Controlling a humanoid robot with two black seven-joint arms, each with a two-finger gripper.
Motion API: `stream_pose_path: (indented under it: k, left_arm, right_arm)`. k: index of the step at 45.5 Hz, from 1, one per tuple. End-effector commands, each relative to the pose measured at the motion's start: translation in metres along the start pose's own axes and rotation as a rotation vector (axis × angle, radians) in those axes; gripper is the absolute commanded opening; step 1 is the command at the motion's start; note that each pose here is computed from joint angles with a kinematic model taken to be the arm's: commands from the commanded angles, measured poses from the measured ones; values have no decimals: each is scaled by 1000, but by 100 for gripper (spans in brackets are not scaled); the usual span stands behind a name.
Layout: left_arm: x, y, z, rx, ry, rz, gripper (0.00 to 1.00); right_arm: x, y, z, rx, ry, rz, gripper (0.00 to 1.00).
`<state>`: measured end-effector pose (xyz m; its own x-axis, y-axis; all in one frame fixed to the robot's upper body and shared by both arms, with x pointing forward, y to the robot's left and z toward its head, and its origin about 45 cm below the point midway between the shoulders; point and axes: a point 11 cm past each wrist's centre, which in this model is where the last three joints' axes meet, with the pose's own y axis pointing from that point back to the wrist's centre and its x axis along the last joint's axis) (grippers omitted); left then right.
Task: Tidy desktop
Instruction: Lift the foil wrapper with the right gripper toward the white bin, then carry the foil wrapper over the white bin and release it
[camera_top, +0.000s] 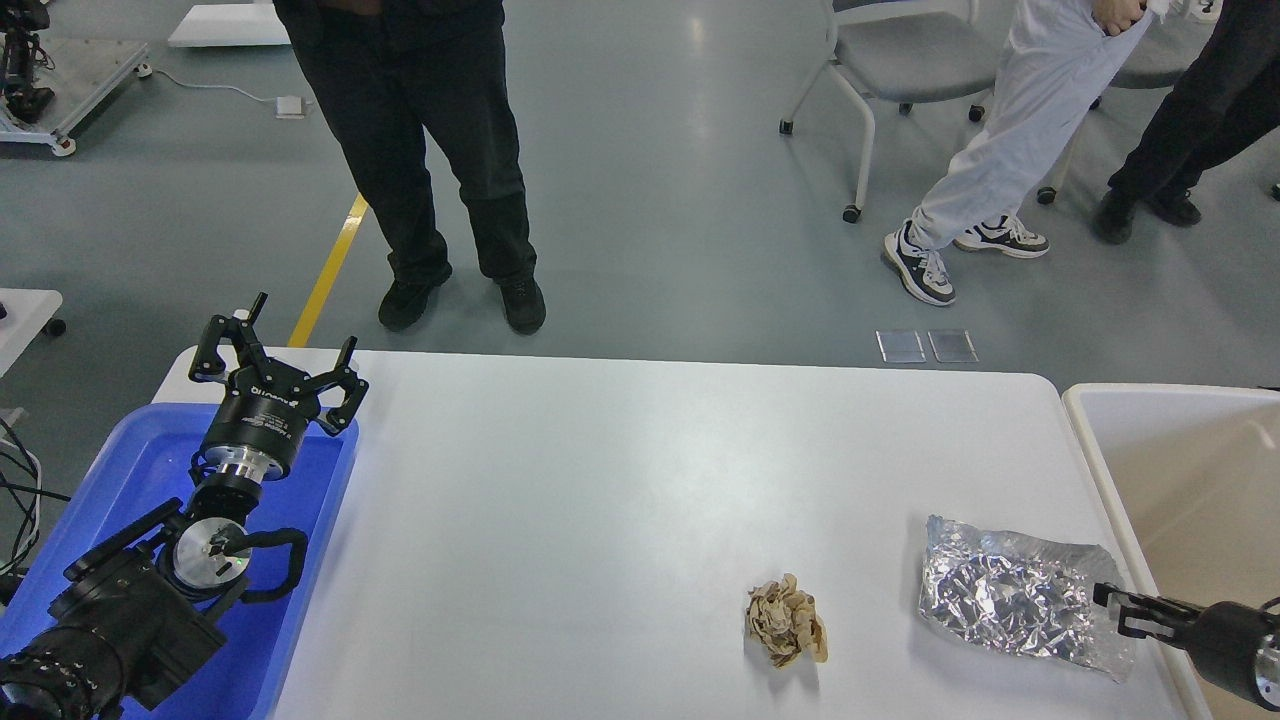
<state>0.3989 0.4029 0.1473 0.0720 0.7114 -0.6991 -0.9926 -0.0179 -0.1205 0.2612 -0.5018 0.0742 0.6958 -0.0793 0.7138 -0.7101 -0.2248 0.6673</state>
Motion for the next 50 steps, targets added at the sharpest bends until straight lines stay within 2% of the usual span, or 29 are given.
stream_pose_path:
  k: [1, 12, 33, 44, 50]
  left_arm:
    - [0, 0, 1, 0, -1, -2, 100]
    - [-1, 0, 0, -1, 1, -2, 100]
    - [-1, 0, 0, 0, 0, -3, 100]
    - [0, 0, 0, 1, 1, -3, 100]
    - [0, 0, 0, 1, 1, -3, 100]
  right_arm:
    - [28, 6, -2, 57, -40, 75, 0]
    - [77, 32, 3, 105, -109, 111, 0]
    - [158, 140, -6, 143, -138, 106, 0]
    - [186, 175, 8, 72, -164, 111, 0]
    - [201, 175, 44, -93, -178, 165, 0]
